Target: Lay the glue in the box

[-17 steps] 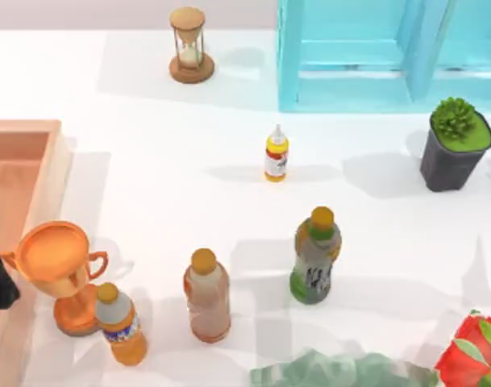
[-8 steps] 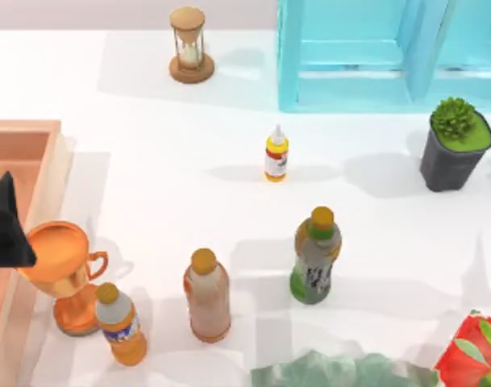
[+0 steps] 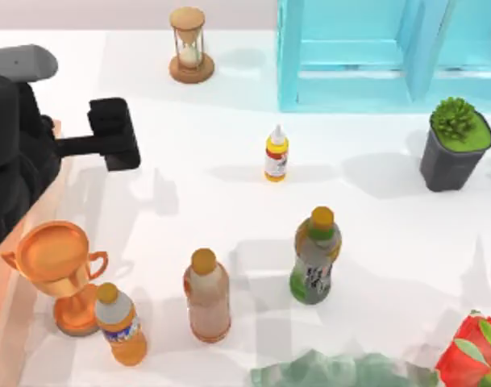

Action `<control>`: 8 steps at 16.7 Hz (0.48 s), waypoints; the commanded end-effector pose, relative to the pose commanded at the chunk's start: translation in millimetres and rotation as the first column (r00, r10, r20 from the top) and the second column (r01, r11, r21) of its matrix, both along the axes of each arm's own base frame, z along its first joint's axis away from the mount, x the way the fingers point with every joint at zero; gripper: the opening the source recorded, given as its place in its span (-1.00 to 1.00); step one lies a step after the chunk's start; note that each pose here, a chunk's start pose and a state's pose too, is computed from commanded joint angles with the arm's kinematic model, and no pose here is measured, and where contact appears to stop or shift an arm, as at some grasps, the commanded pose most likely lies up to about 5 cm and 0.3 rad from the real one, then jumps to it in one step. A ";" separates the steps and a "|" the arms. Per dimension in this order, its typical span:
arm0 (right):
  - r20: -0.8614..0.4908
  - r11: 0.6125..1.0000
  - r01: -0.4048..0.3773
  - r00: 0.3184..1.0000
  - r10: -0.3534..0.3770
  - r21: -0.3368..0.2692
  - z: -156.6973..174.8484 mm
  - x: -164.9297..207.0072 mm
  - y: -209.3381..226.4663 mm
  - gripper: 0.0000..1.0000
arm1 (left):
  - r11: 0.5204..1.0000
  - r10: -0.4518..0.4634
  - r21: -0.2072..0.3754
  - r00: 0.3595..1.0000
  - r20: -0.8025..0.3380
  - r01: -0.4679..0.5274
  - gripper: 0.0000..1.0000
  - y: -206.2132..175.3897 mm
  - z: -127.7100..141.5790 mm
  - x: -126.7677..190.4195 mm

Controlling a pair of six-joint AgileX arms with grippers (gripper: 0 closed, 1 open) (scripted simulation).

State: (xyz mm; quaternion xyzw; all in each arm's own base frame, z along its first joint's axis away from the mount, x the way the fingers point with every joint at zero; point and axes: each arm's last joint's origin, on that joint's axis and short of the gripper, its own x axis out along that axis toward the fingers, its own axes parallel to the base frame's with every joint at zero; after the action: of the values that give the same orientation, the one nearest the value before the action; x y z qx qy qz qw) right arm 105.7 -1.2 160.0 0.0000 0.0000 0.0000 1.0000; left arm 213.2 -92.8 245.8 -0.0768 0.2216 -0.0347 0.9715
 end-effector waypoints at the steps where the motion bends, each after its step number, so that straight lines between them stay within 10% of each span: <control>1: 0.000 1.000 0.000 1.000 0.000 0.000 0.0 0.0 0.0 1.00 | 1.000 0.000 0.003 0.999 -0.035 0.000 1.00 -15.5 -1.4 12.6; 8: 0.000 1.000 0.000 1.000 0.000 0.000 0.0 0.0 0.0 1.00 | 0.997 -0.006 0.080 0.978 -0.208 0.023 1.00 -139.0 -52.9 67.3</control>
State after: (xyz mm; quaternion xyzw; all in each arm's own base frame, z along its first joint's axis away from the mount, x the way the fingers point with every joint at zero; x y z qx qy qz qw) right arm 105.7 -1.2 160.0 0.0000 0.0000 0.0000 1.0000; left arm 280.5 -231.8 192.9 -0.0384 0.3236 -0.0245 0.9451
